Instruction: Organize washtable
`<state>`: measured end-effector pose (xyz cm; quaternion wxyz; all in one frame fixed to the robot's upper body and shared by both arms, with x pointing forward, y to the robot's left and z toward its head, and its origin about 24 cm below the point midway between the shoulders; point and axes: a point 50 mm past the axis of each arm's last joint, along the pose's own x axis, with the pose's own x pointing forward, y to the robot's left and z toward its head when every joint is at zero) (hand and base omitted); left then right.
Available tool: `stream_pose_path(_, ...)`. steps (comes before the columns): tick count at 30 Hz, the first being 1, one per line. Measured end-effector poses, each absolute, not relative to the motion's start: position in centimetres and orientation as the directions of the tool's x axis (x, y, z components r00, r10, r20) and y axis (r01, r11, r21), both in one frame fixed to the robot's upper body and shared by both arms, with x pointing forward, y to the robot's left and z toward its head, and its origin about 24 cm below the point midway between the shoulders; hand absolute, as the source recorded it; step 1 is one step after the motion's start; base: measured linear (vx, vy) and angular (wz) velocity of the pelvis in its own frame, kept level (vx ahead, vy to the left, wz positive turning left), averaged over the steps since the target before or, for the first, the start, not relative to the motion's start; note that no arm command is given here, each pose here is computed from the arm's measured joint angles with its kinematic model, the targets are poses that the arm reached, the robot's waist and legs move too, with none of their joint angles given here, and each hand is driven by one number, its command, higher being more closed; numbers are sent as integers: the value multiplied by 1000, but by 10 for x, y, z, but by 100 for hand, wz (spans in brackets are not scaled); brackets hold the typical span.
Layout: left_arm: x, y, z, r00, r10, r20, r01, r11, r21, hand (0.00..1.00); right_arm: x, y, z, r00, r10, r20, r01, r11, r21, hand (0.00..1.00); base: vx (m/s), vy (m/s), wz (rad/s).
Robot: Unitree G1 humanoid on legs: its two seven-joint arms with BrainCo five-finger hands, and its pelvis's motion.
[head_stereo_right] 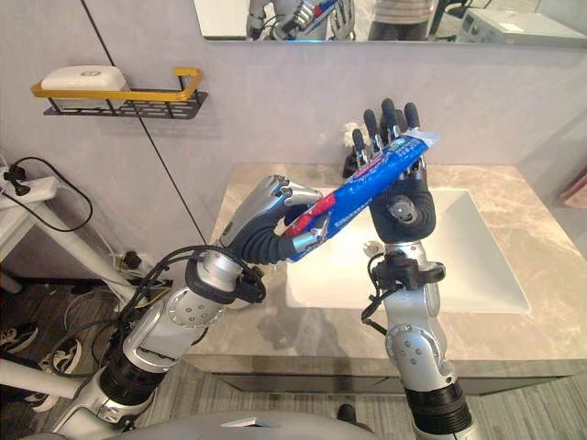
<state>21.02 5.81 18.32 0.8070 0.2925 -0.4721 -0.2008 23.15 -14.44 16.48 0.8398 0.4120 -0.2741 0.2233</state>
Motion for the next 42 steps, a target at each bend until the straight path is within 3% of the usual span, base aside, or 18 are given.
stream_pose_path(13, 210, 58, 184, 473, -587, 657, 45, 760, 648, 100, 236, -135, 152, 788, 173, 591, -578, 541, 612, 0, 4, -3, 4)
stream_pose_path(33, 206, 47, 176, 466, -613, 638, 116, 757, 643, 100, 232, -113, 148, 775, 245, 583, -624, 446, 642, 0, -6, 1, 0)
stream_pose_path(34, 206, 46, 175, 466, -614, 637, 121, 758, 642, 100, 231, -112, 148, 773, 243, 586, -625, 445, 641, 100, 0, 0, 0)
stream_pose_path(42, 209, 43, 169, 492, -600, 630, 162, 775, 611, 100, 230, -111, 150, 767, 230, 599, -632, 436, 641, 100, 0, 0, 0)
